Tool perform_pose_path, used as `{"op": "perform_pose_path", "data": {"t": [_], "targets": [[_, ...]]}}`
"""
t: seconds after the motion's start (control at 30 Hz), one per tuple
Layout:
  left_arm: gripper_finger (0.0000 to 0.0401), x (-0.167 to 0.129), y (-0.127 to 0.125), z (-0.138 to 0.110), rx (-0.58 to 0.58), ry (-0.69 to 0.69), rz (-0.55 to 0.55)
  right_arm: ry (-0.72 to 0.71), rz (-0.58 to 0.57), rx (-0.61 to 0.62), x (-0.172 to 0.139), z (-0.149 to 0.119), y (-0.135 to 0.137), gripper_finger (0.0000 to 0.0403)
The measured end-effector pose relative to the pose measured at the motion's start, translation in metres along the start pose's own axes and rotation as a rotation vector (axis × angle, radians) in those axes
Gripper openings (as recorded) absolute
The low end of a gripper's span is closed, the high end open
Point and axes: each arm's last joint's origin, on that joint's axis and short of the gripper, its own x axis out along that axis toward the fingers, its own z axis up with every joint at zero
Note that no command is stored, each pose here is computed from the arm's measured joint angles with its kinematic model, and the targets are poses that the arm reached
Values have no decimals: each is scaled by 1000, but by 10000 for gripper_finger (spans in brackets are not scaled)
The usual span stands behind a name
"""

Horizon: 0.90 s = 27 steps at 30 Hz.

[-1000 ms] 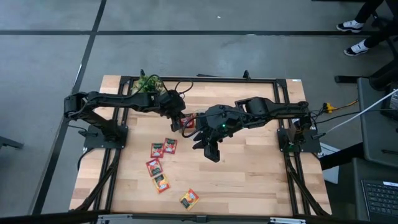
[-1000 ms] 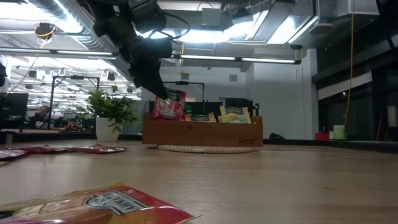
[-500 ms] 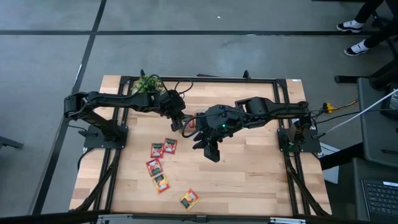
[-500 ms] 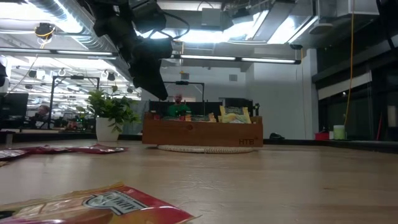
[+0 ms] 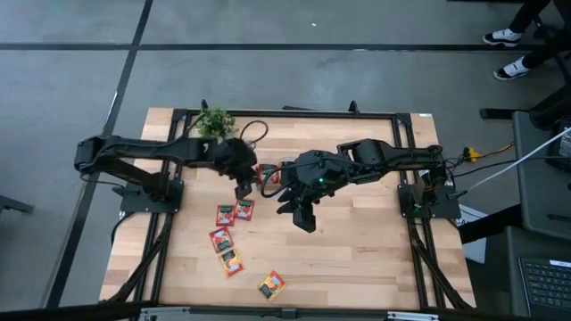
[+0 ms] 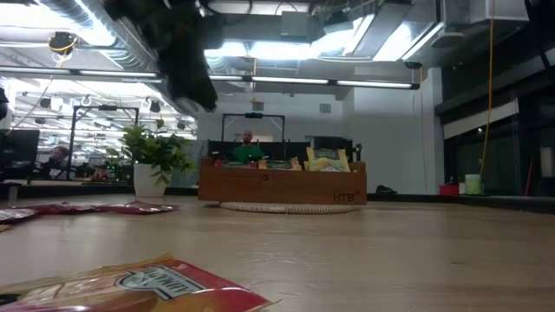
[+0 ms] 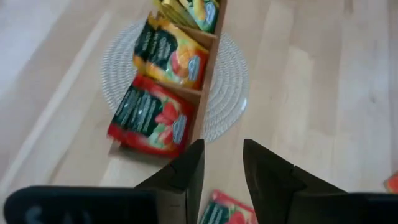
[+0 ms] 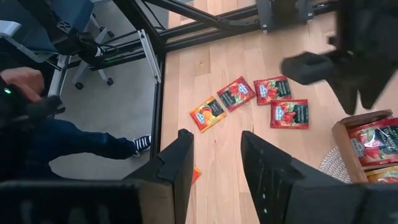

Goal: Pick & Place Tea
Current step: Put the orange tea bag into the middle section of the wooden organizer

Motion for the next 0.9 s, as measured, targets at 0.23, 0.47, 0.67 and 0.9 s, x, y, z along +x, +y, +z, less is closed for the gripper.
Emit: {"op": "perform_pose_path", "data": {"t": [0.23, 0.47, 0.67, 0.9], "targets": [[108, -39, -39, -14, 1, -133, 18, 25, -12, 27, 8, -4, -1, 135], [105, -56, -69, -26, -5, -192, -57, 107, -2, 57, 43, -29, 11, 135], [108, -60, -84, -35, 13, -180, -110, 136, 46, 26, 74, -57, 32, 135], [105, -64, -98, -42, -10, -187, -160, 140, 112, 56, 105, -90, 50, 104]]}}
